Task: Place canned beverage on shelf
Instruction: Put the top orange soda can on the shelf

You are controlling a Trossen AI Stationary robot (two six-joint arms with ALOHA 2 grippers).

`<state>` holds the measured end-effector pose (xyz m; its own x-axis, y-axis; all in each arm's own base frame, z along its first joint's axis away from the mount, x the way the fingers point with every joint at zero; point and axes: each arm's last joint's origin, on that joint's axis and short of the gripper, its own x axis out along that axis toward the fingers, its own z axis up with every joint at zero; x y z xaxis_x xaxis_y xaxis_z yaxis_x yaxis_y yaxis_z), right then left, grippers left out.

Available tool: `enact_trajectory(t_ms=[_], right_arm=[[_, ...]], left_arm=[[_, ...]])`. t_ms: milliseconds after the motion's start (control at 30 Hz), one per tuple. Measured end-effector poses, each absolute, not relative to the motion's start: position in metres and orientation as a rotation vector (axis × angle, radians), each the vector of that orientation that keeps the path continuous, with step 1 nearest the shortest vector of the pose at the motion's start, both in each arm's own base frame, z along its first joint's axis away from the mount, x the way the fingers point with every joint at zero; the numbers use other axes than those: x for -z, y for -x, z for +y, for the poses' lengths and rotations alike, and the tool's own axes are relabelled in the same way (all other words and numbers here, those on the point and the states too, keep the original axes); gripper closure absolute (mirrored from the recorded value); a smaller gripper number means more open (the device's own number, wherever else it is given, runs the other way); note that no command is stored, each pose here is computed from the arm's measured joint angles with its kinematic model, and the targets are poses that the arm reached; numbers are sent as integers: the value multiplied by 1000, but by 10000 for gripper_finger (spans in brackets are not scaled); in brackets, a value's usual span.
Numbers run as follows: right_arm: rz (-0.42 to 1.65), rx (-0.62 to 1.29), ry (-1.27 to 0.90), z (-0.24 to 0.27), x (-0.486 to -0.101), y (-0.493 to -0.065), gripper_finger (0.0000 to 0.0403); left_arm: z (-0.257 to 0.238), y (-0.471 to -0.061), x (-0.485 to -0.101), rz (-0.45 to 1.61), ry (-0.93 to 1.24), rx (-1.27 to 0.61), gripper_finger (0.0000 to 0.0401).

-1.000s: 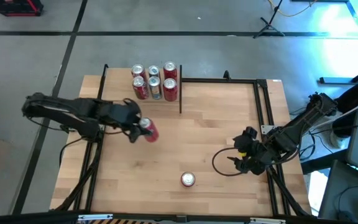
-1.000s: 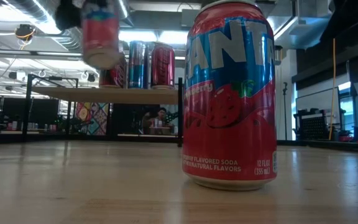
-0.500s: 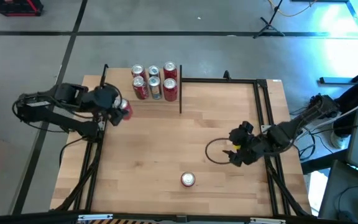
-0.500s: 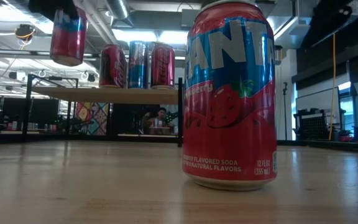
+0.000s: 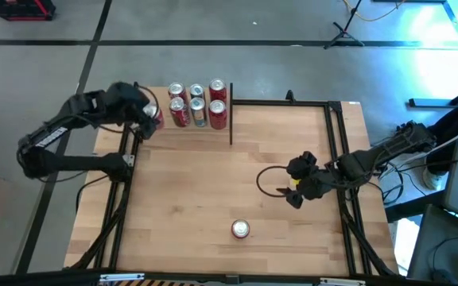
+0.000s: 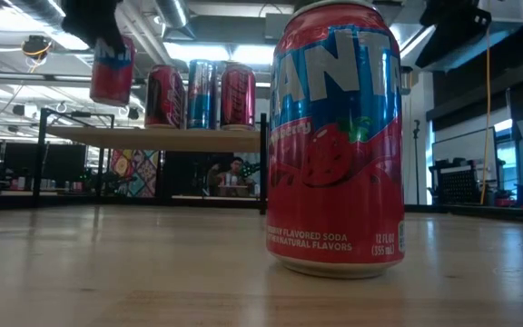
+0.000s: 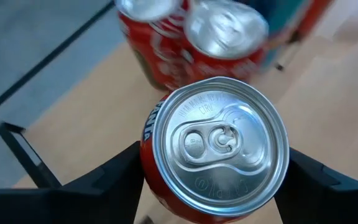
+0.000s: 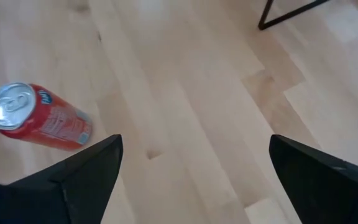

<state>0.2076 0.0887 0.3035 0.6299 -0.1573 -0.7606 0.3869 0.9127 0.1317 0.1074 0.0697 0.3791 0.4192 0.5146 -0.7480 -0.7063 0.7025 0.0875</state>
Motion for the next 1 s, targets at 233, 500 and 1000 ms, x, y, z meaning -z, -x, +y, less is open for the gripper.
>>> enact_trajectory(t_ms=[233, 500, 1000], right_arm=[[846, 296, -312, 90, -304, -208, 11], [851, 271, -348, 91, -304, -209, 11], [858, 268, -378, 92, -304, -209, 11]], left_arm=[[109, -101, -364, 832, 316, -774, 137], [153, -98, -351, 841, 385, -780, 137], [185, -92, -344, 783, 406, -725, 136]])
